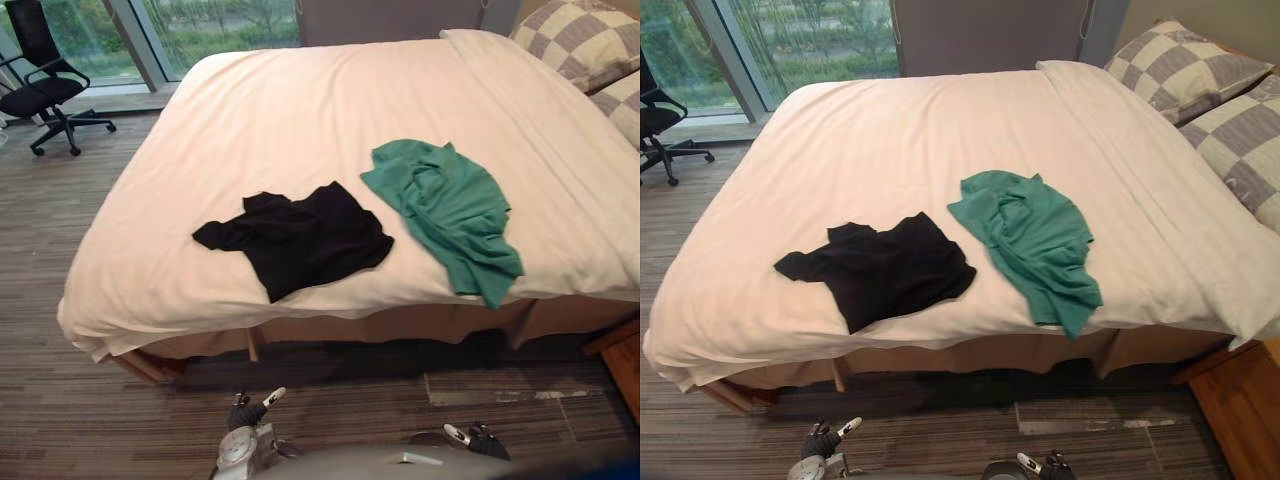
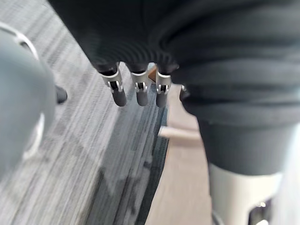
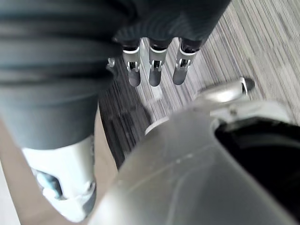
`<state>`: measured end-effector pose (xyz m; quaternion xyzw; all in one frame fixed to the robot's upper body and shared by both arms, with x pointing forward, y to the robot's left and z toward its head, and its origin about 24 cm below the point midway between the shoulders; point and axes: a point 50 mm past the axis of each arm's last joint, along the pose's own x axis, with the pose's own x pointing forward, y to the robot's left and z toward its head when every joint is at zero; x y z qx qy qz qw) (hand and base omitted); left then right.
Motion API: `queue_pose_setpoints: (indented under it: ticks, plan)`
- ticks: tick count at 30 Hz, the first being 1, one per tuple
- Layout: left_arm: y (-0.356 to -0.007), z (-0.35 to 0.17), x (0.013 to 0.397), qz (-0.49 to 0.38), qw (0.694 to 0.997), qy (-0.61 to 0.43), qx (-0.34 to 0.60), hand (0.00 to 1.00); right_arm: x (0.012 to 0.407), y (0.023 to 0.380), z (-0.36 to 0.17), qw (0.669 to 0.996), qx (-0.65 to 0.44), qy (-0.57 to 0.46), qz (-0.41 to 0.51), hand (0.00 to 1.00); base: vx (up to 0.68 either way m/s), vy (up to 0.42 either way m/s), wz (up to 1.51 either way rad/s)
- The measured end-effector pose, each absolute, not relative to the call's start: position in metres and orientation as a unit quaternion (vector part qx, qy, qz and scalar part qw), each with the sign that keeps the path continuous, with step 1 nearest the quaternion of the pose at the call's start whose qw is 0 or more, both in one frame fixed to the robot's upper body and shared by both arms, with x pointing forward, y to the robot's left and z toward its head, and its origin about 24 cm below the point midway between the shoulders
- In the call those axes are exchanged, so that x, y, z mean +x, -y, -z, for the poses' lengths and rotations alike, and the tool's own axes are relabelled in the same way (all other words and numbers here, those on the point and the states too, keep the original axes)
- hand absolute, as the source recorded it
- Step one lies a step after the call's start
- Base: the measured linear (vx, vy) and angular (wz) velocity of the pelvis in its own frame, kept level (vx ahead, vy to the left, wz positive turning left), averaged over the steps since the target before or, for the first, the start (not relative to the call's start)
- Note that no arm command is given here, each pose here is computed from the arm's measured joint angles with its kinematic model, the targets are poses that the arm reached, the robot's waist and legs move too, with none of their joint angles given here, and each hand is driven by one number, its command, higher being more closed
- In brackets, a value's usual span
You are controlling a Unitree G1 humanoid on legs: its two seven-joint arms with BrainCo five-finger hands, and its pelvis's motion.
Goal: Tidy the bed and pick cloth on bed and put in laundry
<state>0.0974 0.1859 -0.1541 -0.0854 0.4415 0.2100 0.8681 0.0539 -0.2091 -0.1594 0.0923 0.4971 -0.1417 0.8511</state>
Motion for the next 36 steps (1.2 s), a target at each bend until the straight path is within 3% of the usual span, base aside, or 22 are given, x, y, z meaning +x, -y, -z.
queue_pose_setpoints:
  ticks: [3, 8, 11, 18, 23, 26, 29, 34, 35, 36]
  plan:
    - [-0.209, 0.153, 0.088, -0.220, 0.866, -0.445, -0.056, 0.00, 0.052, 0.194, 0.162, 0.850, 0.128, -0.490, 0.145, 0.00, 0.08, 0.380, 0.01]
    - [-0.204, 0.158, 0.077, -0.210, 0.858, -0.464, -0.071, 0.00, 0.058, 0.195, 0.159, 0.863, 0.127, -0.475, 0.118, 0.00, 0.08, 0.101, -0.24]
    - [-0.197, 0.161, 0.073, -0.210, 0.847, -0.478, -0.099, 0.00, 0.049, 0.206, 0.161, 0.849, 0.150, -0.479, 0.164, 0.00, 0.04, -0.005, -0.15]
    - [-0.206, 0.162, 0.066, -0.337, 0.791, -0.472, -0.194, 0.00, 0.036, 0.226, 0.159, 0.808, 0.208, -0.446, 0.323, 0.00, -0.01, 0.016, -0.36]
    - [-0.285, 0.123, 0.098, -0.468, 0.791, -0.339, -0.201, 0.00, 0.033, 0.288, 0.128, 0.792, 0.184, -0.320, 0.486, 0.00, -0.15, 0.016, -0.06]
    - [-0.357, 0.070, 0.113, -0.538, 0.799, -0.222, -0.150, 0.00, 0.033, 0.339, 0.088, 0.806, 0.127, -0.213, 0.537, 0.00, -0.15, 0.017, -0.14]
    - [-0.405, 0.012, 0.121, -0.574, 0.807, -0.127, -0.051, 0.00, 0.044, 0.377, 0.041, 0.831, 0.059, -0.111, 0.542, 0.00, -0.04, 0.008, -0.08]
    - [-0.426, -0.078, 0.175, -0.531, 0.846, 0.030, 0.048, 0.00, 0.082, 0.396, -0.004, 0.879, -0.001, -0.035, 0.476, 0.00, 0.07, -0.019, 0.11]
    - [-0.423, -0.093, 0.181, -0.491, 0.866, 0.089, 0.034, 0.00, 0.090, 0.395, -0.010, 0.886, -0.008, -0.024, 0.463, 0.00, 0.07, -0.015, -0.01]
    - [-0.413, -0.121, 0.188, -0.444, 0.877, 0.164, 0.088, 0.00, 0.100, 0.393, -0.021, 0.898, -0.026, -0.011, 0.438, 0.00, 0.05, -0.014, -0.04]
